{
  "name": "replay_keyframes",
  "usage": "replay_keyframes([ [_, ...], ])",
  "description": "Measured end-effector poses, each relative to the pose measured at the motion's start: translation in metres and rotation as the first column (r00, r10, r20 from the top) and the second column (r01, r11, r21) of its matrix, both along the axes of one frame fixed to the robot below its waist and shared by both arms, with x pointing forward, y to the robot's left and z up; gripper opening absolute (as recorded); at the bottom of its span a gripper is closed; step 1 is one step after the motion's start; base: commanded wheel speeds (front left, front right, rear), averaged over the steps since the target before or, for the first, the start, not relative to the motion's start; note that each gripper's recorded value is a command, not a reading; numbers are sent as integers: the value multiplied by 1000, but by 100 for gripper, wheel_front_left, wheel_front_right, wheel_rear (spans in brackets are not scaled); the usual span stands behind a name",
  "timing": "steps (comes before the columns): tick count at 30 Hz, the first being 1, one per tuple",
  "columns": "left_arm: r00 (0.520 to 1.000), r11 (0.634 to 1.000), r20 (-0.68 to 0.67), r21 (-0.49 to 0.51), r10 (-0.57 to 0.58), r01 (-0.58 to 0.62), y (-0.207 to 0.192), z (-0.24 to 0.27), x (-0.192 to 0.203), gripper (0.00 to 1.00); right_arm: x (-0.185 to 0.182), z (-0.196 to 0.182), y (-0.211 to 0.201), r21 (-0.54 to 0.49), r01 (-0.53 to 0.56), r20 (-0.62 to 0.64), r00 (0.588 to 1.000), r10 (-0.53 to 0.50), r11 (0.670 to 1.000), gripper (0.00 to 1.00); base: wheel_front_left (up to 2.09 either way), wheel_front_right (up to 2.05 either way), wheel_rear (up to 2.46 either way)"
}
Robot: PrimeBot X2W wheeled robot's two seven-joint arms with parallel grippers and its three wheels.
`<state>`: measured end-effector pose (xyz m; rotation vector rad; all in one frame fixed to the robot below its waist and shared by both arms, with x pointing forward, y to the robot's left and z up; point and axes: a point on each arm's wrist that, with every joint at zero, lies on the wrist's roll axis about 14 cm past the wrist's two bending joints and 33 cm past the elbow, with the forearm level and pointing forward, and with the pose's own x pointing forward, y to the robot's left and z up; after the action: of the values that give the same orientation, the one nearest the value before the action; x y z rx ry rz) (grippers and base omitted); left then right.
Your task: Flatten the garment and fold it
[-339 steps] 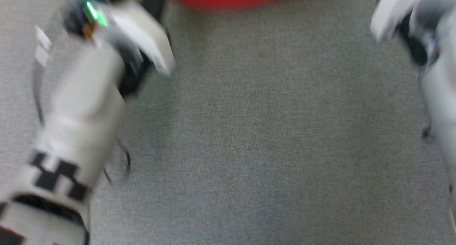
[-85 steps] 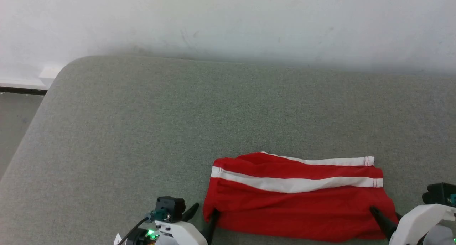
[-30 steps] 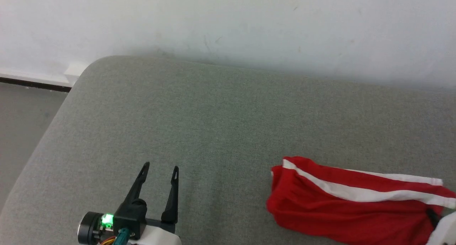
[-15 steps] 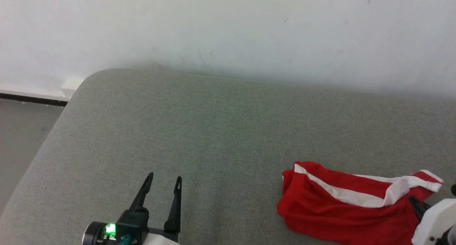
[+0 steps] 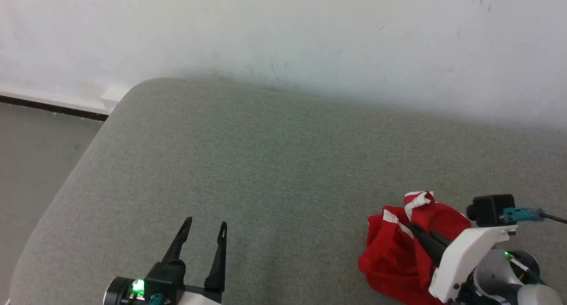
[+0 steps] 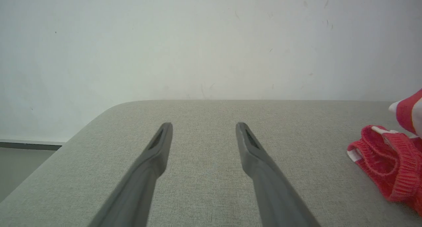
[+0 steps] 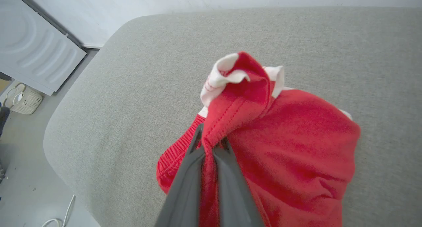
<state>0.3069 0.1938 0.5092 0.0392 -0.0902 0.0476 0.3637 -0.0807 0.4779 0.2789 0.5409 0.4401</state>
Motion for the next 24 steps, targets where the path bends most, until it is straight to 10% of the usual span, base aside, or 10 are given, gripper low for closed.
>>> replay_keyframes([
  [12,999,999,-33,-15,34,-35,8,-9,-3,100,-3,-42,59,-45,-169,-99,981,164,985,0,0,0,0],
  [13,999,999,-36,-14,36,-36,9,-10,-3,100,-3,-47,61,-61,-181,-104,979,175,981,100,0,0,0],
  [24,999,1000,-25,-13,27,-27,7,-7,0,100,-22,-37,104,-40,-327,-38,945,325,944,100,0,0,0],
])
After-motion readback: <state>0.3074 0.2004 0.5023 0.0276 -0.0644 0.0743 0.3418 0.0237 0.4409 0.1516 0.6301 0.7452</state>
